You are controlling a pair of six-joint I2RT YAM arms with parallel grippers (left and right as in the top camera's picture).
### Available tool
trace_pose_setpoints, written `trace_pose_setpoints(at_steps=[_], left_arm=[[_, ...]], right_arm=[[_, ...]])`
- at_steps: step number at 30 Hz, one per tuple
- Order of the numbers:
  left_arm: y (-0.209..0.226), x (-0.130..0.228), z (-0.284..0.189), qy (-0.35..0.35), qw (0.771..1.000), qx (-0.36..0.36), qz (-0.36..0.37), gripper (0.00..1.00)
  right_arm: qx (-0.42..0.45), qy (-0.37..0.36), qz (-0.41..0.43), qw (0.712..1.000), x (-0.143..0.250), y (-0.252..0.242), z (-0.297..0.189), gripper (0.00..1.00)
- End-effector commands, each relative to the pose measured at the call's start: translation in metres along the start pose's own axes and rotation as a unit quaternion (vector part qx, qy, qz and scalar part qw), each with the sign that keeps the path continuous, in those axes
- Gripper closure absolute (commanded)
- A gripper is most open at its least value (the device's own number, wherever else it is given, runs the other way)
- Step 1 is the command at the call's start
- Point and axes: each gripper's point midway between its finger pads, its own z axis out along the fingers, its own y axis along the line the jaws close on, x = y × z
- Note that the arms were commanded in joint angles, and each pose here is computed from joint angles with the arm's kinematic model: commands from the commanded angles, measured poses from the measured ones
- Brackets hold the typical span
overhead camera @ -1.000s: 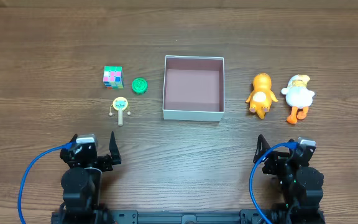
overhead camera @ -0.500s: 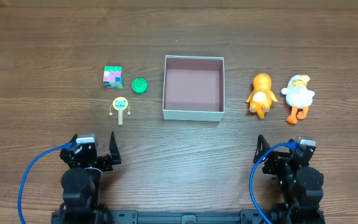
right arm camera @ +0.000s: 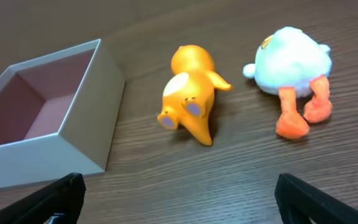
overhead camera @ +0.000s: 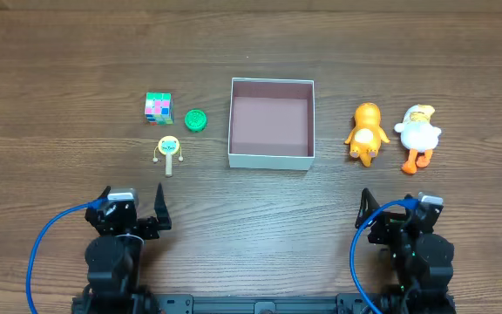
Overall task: Pack container
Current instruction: 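Move both grippers forward toward the toys on each side, then grasp the orange dinosaur with the right gripper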
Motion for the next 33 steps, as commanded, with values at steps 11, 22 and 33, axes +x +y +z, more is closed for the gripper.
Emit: trace_pose_setpoints(at_steps=[11,22,33], left_arm=[[-0.033,-0.104,-0.018,0.038,0.995,0.081,-0.039,0.00],[-0.052,-0.157,0.047,0.259,0.959,0.104,-0.056,0.00],[-0.048,-0.112,0.084,0.363,0.927,0.087,-0.045,0.00]], right_arm=[[-0.053,0.043,0.012,0.998,-0.112,0.059,-0.034,0.00],[0.062,0.289,0.026,0.955,-0.158,0.059,0.047,0.00],[0.172,0.442,0.011,0.881,-0.047,-0.001,0.159,0.00]])
